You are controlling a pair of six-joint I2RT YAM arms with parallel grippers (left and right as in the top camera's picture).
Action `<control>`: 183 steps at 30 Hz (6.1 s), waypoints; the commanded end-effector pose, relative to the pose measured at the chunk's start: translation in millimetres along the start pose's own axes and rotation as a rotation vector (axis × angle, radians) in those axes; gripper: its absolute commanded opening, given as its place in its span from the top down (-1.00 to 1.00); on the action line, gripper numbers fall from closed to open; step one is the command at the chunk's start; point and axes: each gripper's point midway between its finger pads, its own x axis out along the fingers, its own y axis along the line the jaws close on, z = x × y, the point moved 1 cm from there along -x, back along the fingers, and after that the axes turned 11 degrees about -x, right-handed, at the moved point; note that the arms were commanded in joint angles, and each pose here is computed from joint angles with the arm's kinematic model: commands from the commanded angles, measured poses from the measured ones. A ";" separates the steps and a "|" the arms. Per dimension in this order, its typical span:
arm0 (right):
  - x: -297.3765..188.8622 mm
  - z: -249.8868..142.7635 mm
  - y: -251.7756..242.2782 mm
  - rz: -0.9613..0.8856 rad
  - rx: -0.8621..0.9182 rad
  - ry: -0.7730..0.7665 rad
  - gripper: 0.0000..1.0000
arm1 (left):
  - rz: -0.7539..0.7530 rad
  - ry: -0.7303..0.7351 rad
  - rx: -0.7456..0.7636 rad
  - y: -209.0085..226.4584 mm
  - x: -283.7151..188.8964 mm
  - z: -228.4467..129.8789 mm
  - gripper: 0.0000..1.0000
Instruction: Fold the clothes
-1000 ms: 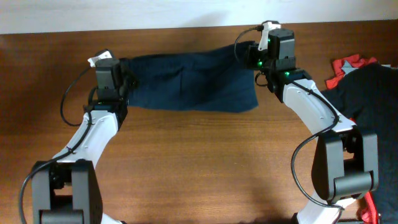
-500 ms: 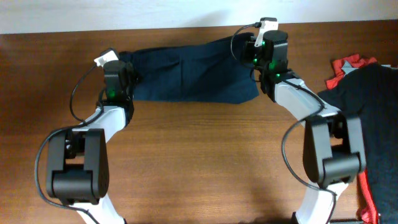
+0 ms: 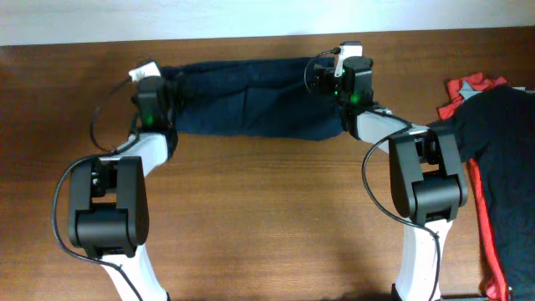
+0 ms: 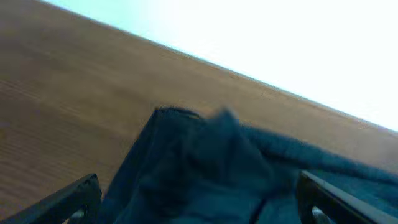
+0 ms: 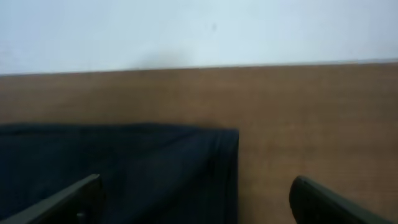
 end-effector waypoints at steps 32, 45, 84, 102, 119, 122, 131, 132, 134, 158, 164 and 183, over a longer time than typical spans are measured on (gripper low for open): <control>-58.1 -90.4 61.1 0.432 -0.147 0.717 0.92 | 0.061 0.805 0.297 -4.0 -29.5 -138.4 -0.19; -92.3 -149.6 50.5 0.389 -0.148 0.971 0.92 | 0.125 0.914 0.329 13.0 -37.6 -172.1 -0.33; -166.1 -180.3 41.5 0.370 -0.106 1.328 0.29 | 0.237 0.887 0.364 -67.9 -118.1 -99.7 -0.55; -161.2 -179.4 41.7 0.367 -0.108 1.307 0.27 | 0.344 0.881 0.408 -35.5 -75.3 -133.0 0.59; -145.9 -164.7 45.2 0.336 -0.043 1.235 0.29 | 0.398 0.721 0.323 2.4 -30.1 -71.0 0.61; -142.8 -121.9 50.7 0.370 -0.026 1.133 0.28 | 0.348 0.682 0.306 -22.9 -41.2 -39.9 0.62; -151.5 -37.7 80.3 0.432 -0.079 0.932 0.92 | 0.137 0.814 0.214 -70.5 -80.6 -35.4 0.61; -148.5 -37.2 84.0 0.436 -0.087 0.920 0.92 | 0.141 0.839 0.212 -68.2 -83.7 -40.5 0.61; -137.7 -34.9 96.3 0.448 -0.114 0.872 0.92 | 0.159 0.882 0.214 -62.9 -90.1 -49.4 0.61; -42.3 -53.6 150.9 0.424 -0.237 0.635 0.69 | 0.268 0.942 0.258 -10.2 -75.7 -119.7 0.61; -31.0 -48.6 133.5 0.307 -0.277 0.607 0.68 | 0.267 0.940 0.258 -10.2 -75.2 -120.0 0.61; -127.9 12.0 -29.0 0.117 -0.010 0.837 0.42 | 0.175 0.789 0.241 -47.6 -85.8 -59.5 0.21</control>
